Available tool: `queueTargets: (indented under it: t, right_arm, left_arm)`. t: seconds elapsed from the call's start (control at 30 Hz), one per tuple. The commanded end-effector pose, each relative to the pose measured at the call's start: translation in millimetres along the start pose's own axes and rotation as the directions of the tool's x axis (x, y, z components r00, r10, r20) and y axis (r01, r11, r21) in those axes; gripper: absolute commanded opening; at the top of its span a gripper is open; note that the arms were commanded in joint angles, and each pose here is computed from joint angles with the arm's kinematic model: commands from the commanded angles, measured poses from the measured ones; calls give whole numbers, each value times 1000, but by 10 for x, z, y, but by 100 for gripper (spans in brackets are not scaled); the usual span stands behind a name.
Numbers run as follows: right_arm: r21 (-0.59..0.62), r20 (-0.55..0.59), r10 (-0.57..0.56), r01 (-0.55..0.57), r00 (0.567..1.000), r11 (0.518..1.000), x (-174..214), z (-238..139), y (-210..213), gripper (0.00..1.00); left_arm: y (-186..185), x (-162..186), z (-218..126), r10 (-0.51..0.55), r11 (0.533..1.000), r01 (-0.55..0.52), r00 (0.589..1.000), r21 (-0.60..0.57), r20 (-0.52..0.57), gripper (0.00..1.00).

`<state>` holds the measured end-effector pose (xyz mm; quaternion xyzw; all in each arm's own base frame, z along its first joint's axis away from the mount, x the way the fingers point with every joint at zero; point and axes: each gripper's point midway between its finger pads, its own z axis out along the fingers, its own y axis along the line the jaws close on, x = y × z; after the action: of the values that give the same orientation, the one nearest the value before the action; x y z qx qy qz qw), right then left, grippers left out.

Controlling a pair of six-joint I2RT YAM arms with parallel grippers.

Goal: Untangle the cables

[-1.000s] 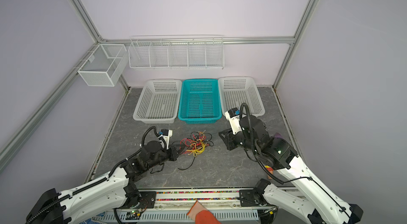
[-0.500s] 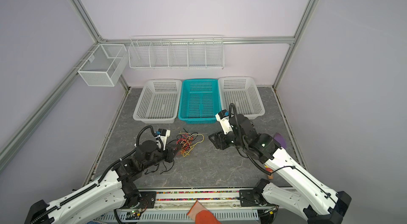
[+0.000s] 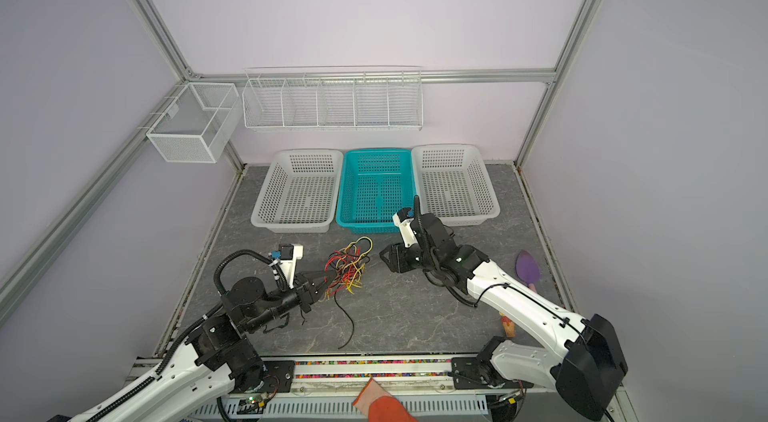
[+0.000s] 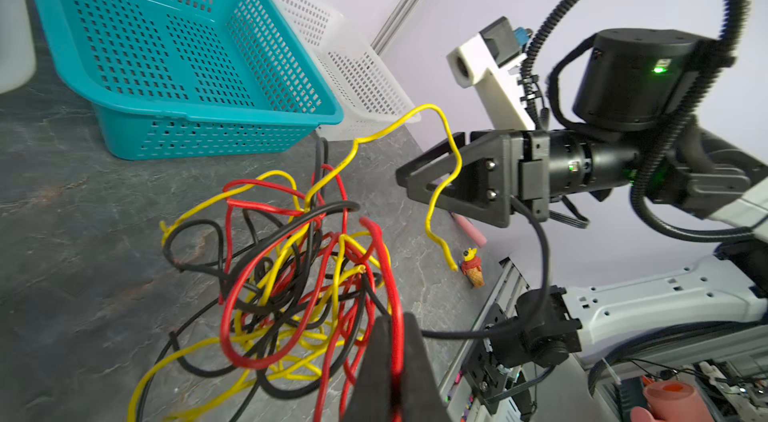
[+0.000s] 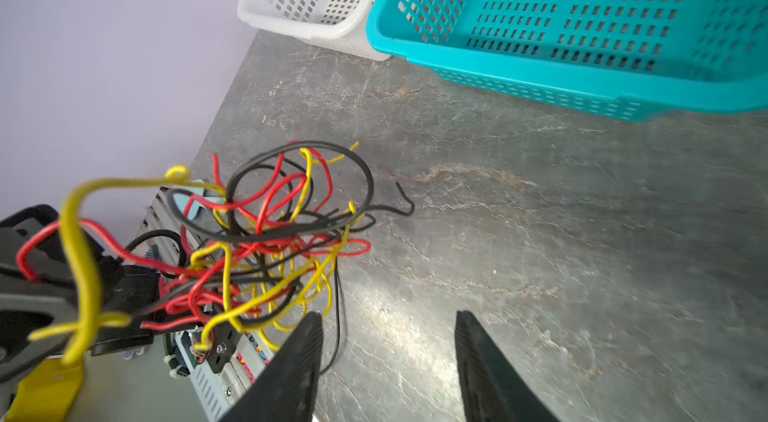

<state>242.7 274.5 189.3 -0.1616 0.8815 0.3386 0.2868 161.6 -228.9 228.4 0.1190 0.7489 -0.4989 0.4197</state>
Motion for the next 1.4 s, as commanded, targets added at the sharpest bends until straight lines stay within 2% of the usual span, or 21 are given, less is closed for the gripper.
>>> queueTargets:
  t: [0.0, 0.13, 0.43, 0.57, 0.63, 0.7, 0.8, 0.83, 1.07, 1.37]
  right_arm:
    - [-136, 70, 25, -15, 997, 991, -162, 72, 217, 54]
    - [-136, 91, 52, -40, 994, 990, -194, 209, 164, 53]
    - [-193, 61, 95, -81, 994, 978, -218, 470, 208, 43]
    - [-170, 85, 90, -75, 992, 983, -251, 434, 173, 12]
    - [-97, 110, 89, -78, 990, 992, -258, 339, 64, 7]
    - [21, 134, 73, -77, 988, 997, -265, 214, -119, 7]
    - [187, 161, 68, -98, 985, 977, -256, -22, -427, 7]
    - [210, 169, 74, -109, 983, 972, -259, -99, -497, 7]
    - [263, 282, 108, -185, 953, 947, -391, -765, -774, 6]
    - [337, 409, 65, -216, 910, 916, -706, -1681, -749, 6]
  left_arm:
    - [-201, -68, 13, -16, 994, 14, 1000, 105, 18, 0]
    - [-248, -85, 9, -10, 992, 8, 1000, 125, 19, 0]
    - [-335, -145, -40, -6, 986, -2, 999, 164, 48, 0]
    - [-314, -148, -52, -10, 987, 0, 998, 158, 59, 0]
    - [-268, -142, -56, -9, 991, 1, 998, 134, 60, 0]
    - [-190, -121, -57, -12, 995, 7, 998, 96, 57, 0]
    - [-7, -64, -46, -20, 1000, 20, 999, 10, 49, 0]
    - [49, -40, -41, -23, 1000, 24, 999, -14, 46, 0]
    - [457, 99, -32, -49, 982, 58, 997, -178, 55, 0]
    - [822, 283, -21, -58, 939, 58, 998, -340, 9, 0]
